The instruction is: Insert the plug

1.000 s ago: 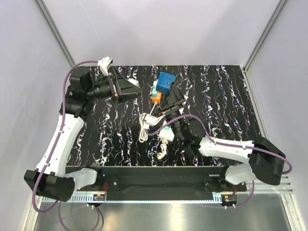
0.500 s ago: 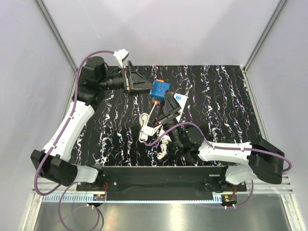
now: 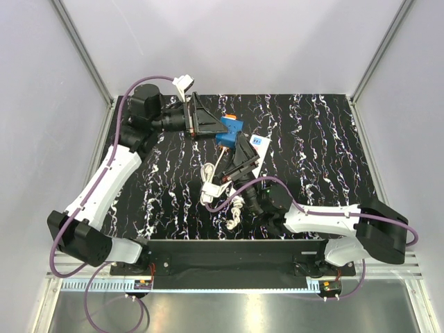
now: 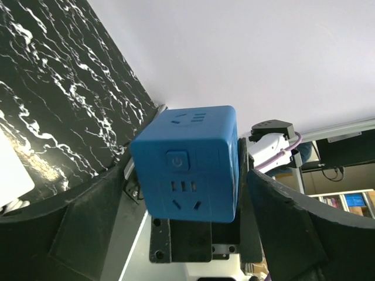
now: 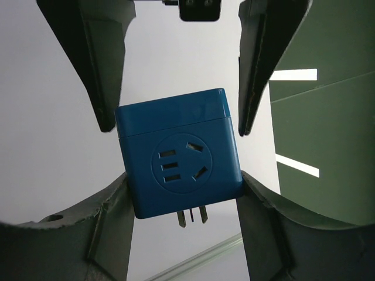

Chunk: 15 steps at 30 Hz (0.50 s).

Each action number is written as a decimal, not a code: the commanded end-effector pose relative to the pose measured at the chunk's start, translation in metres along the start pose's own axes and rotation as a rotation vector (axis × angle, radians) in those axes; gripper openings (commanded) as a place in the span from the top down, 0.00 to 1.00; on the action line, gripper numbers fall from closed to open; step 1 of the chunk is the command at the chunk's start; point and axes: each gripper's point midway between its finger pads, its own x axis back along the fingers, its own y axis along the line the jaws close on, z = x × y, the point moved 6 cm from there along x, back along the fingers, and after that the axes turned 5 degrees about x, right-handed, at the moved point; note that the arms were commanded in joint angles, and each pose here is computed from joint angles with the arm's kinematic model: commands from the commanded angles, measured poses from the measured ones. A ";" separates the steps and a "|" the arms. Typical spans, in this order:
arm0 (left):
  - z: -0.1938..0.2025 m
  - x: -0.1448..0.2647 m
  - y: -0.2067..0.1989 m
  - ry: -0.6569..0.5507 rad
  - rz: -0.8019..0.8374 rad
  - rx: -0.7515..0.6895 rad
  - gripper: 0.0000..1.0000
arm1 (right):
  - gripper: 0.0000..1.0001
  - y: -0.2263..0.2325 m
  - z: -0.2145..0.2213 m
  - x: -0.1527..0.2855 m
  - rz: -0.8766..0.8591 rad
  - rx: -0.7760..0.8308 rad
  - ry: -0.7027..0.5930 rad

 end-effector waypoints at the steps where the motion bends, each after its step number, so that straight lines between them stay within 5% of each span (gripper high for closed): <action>1: 0.002 -0.001 -0.018 -0.011 0.061 -0.035 0.13 | 1.00 -0.034 0.006 0.000 0.171 -0.085 0.058; 7: 0.009 -0.005 -0.022 0.001 0.091 -0.017 0.20 | 1.00 -0.033 0.006 0.000 0.192 -0.144 0.073; 15: 0.016 -0.008 -0.033 0.025 0.245 0.067 0.70 | 1.00 -0.031 0.009 0.006 0.198 -0.220 0.057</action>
